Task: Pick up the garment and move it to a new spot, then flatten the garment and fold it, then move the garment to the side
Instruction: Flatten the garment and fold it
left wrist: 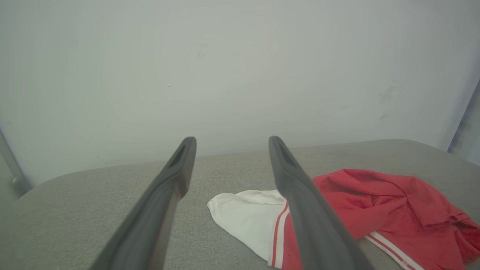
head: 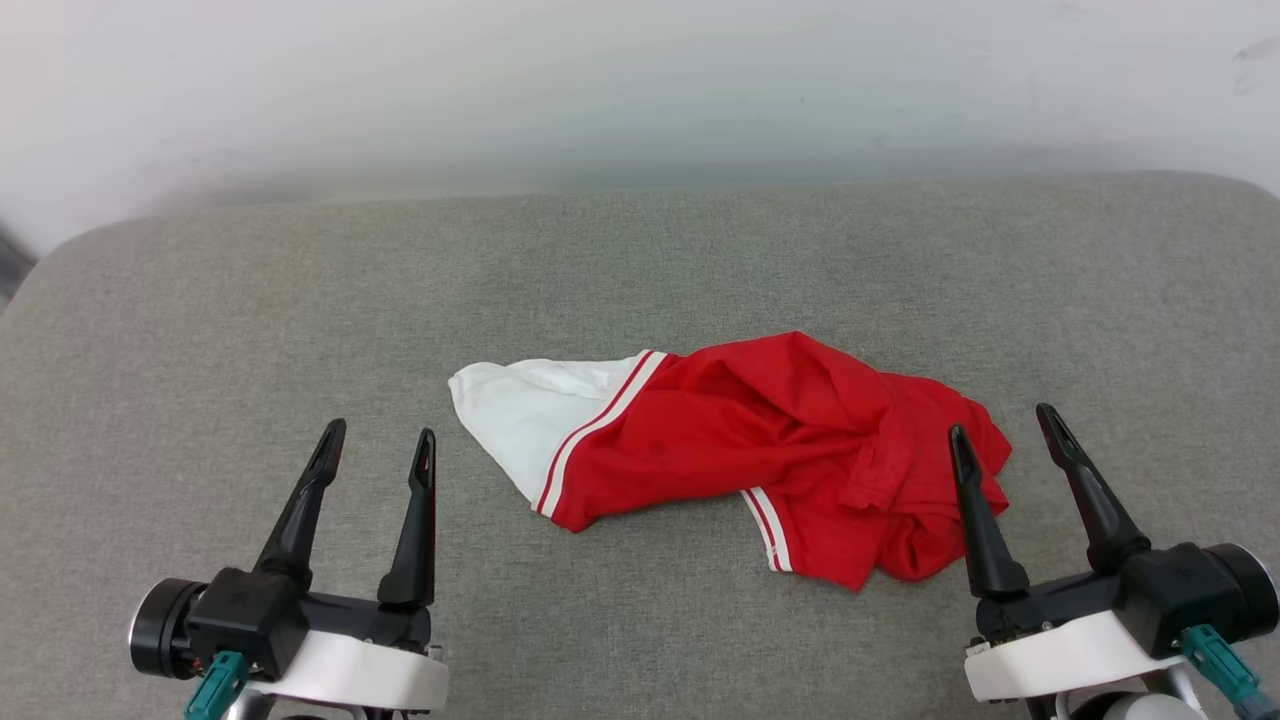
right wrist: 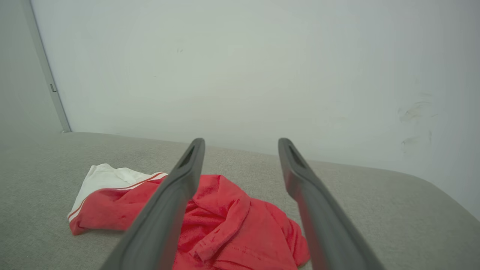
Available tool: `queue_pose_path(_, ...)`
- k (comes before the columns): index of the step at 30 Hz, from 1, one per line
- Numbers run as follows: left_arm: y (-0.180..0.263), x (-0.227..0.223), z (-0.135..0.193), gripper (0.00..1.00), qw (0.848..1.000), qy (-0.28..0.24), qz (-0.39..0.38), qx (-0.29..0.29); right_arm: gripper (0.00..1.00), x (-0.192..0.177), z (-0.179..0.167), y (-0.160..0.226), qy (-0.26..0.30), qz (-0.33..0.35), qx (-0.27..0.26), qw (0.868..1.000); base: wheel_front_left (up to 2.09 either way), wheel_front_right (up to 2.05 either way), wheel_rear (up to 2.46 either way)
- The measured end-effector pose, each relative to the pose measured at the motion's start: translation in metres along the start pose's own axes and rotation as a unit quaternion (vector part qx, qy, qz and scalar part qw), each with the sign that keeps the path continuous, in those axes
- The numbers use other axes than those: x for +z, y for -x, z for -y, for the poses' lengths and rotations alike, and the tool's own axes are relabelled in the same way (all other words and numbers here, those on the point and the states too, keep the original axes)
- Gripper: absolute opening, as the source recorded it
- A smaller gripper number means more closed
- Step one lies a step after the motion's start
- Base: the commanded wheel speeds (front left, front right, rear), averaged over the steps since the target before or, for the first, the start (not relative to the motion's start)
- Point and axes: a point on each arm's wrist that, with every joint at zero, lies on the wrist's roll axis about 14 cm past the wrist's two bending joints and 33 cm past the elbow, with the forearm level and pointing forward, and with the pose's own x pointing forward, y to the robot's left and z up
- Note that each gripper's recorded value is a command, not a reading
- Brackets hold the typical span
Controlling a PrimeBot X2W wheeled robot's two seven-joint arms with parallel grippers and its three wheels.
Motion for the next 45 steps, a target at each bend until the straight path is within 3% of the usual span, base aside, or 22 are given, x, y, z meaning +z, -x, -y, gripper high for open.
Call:
queue_pose_path(8,-0.003,-0.002,-0.001,1.0,1.0,0.0,0.0,0.002,1.0,-0.006,0.006,0.0,0.009,-0.009,-0.007,1.0,0.0,0.0,0.0)
queue_pose_path(10,-0.004,-0.004,-0.001,1.0,1.0,-0.001,-0.002,0.001,1.0,-0.01,0.008,-0.001,0.032,-0.016,-0.004,0.999,0.0,0.0,0.0)
queue_pose_path(15,-0.008,-0.013,-0.001,1.0,1.0,-0.004,-0.013,-0.002,1.0,-0.044,0.024,0.002,0.047,-0.095,0.011,0.994,0.0,0.0,0.0)
queue_pose_path(16,-0.011,-0.016,-0.001,1.0,1.0,-0.005,-0.014,-0.002,1.0,-0.061,0.032,0.0,0.024,-0.152,0.009,0.988,0.0,0.0,0.0)
queue_pose_path(17,-0.011,-0.016,-0.001,1.0,1.0,-0.005,-0.014,-0.002,1.0,-0.061,0.032,0.0,0.024,-0.152,0.009,0.988,0.0,0.0,0.0)
queue_pose_path(19,-0.016,-0.022,-0.003,1.0,1.0,-0.004,-0.021,-0.001,1.0,-0.079,0.04,-0.006,-0.012,-0.23,0.013,0.973,0.0,0.0,0.0)
queue_pose_path(24,-0.024,-0.034,-0.004,1.0,0.999,-0.003,-0.032,0.0,1.0,-0.117,0.05,0.0,-0.026,-0.385,0.033,0.922,0.0,0.0,0.0)
queue_pose_path(29,-0.027,-0.042,-0.011,1.0,0.999,-0.004,-0.042,0.01,1.0,-0.145,0.05,-0.001,-0.003,-0.487,0.058,0.871,0.0,0.0,0.0)
queue_pose_path(32,-0.026,-0.046,-0.017,1.0,0.999,-0.007,-0.048,0.019,1.0,-0.158,0.051,-0.006,0.02,-0.513,0.065,0.856,0.0,0.0,0.0)
queue_pose_path(40,-0.018,-0.051,-0.034,1.0,0.997,-0.015,-0.062,0.046,1.0,-0.19,0.043,-0.01,0.035,-0.546,0.078,0.834,0.0,0.0,0.0)
queue_pose_path(41,-0.016,-0.051,-0.036,1.0,0.997,-0.016,-0.063,0.049,0.83,-0.192,0.041,-0.011,0.034,-0.545,0.081,0.834,0.0,0.0,0.0)
queue_pose_path(42,-0.015,-0.051,-0.037,1.0,0.997,-0.016,-0.064,0.051,0.22,-0.192,0.039,-0.011,0.033,-0.543,0.082,0.835,0.0,0.0,0.0)
queue_pose_path(43,-0.015,-0.051,-0.037,1.0,0.996,-0.016,-0.064,0.052,0.0,-0.192,0.038,-0.012,0.031,-0.54,0.083,0.837,0.0,0.0,0.0)
queue_pose_path(45,-0.014,-0.05,-0.037,1.0,0.997,-0.016,-0.063,0.053,0.0,-0.189,0.033,-0.012,0.027,-0.532,0.088,0.842,0.0,0.0,0.0)
